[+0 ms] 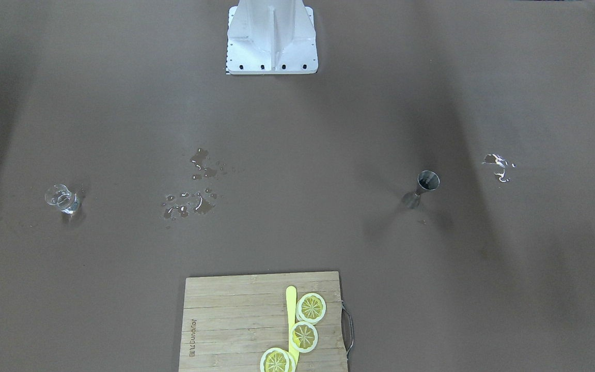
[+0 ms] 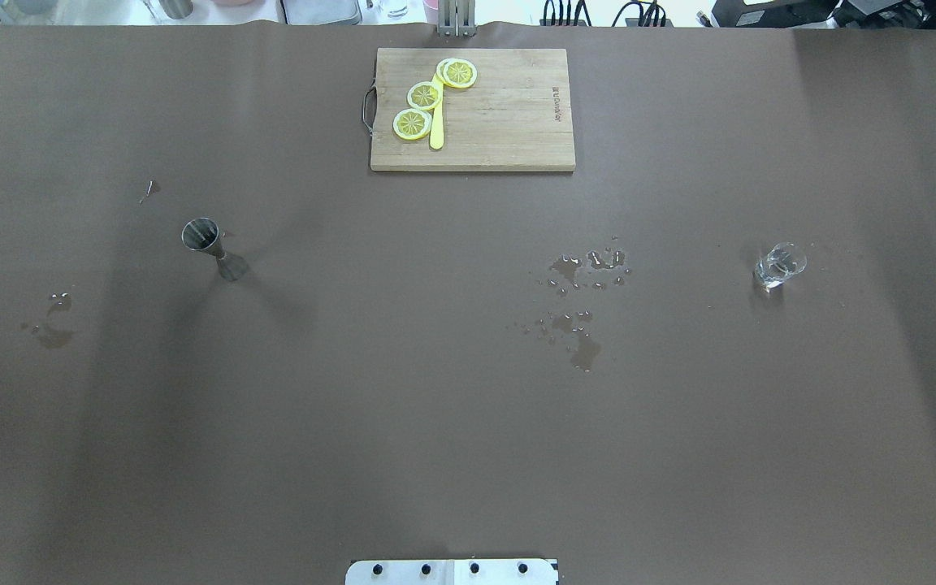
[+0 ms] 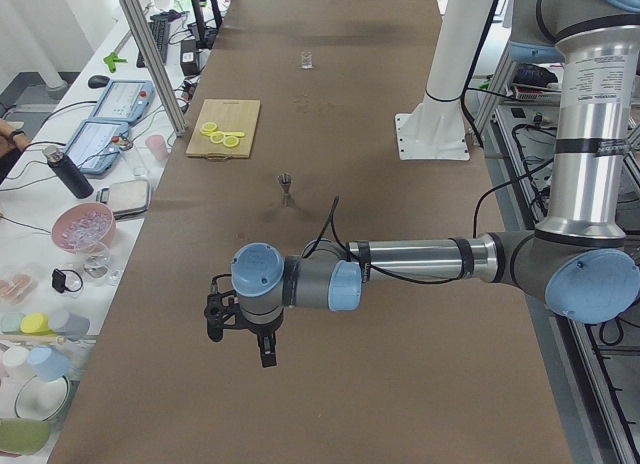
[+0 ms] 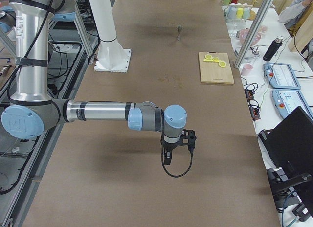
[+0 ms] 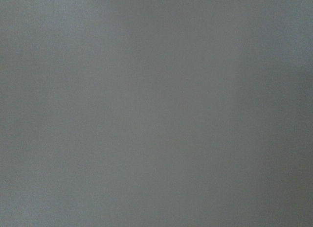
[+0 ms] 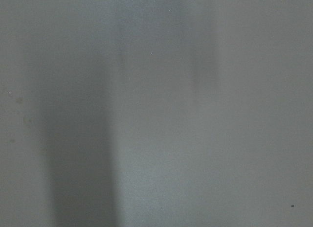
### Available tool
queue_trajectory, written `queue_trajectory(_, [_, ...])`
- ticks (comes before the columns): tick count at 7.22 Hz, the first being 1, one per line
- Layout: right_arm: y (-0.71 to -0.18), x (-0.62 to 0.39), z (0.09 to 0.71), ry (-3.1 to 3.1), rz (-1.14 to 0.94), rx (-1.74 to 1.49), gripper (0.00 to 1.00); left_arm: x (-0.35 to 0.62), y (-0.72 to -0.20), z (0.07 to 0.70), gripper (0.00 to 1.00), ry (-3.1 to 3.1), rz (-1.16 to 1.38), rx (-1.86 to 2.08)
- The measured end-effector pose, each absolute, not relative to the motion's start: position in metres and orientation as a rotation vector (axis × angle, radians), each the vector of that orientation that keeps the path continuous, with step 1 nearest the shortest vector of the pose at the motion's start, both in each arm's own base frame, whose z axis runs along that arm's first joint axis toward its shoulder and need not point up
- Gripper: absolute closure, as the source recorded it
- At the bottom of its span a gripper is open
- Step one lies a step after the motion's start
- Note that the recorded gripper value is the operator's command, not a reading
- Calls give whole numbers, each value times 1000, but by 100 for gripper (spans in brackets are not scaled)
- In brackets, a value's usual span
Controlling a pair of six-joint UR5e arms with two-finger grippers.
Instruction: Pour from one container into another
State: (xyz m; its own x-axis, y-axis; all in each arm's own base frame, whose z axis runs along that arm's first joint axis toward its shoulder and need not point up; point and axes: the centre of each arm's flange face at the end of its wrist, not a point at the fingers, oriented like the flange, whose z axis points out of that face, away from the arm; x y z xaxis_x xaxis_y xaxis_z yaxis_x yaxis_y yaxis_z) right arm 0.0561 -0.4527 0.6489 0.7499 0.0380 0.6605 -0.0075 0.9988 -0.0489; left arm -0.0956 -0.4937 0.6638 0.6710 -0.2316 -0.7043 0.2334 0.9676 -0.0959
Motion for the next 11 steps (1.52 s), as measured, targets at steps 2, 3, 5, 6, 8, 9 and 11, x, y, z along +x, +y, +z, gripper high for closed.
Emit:
queue_trajectory(2, [-453,57,647,-722,25,-39,0,-83,-496,651,1,795,-250,3])
queue_trajectory(3, [-453,57,646,-722,25,-38,0,-80,-496,648,1,795,-245,2])
queue_trajectory(5, [-453,59,646,-719,27,-36,0,-78,-493,649,1,795,-245,-2])
queue_trajectory(6, [-453,60,646,-719,29,-35,0,-78,-492,650,1,795,-246,-4])
queue_trajectory(8, [-453,60,646,-718,30,-33,0,-79,-491,651,1,795,-248,-5])
queue_trajectory(9, [-453,61,645,-718,31,-32,0,-79,-491,651,1,795,-249,-5])
queue_trajectory(11, [-453,62,644,-719,33,-28,0,-80,-489,651,1,796,-250,-4])
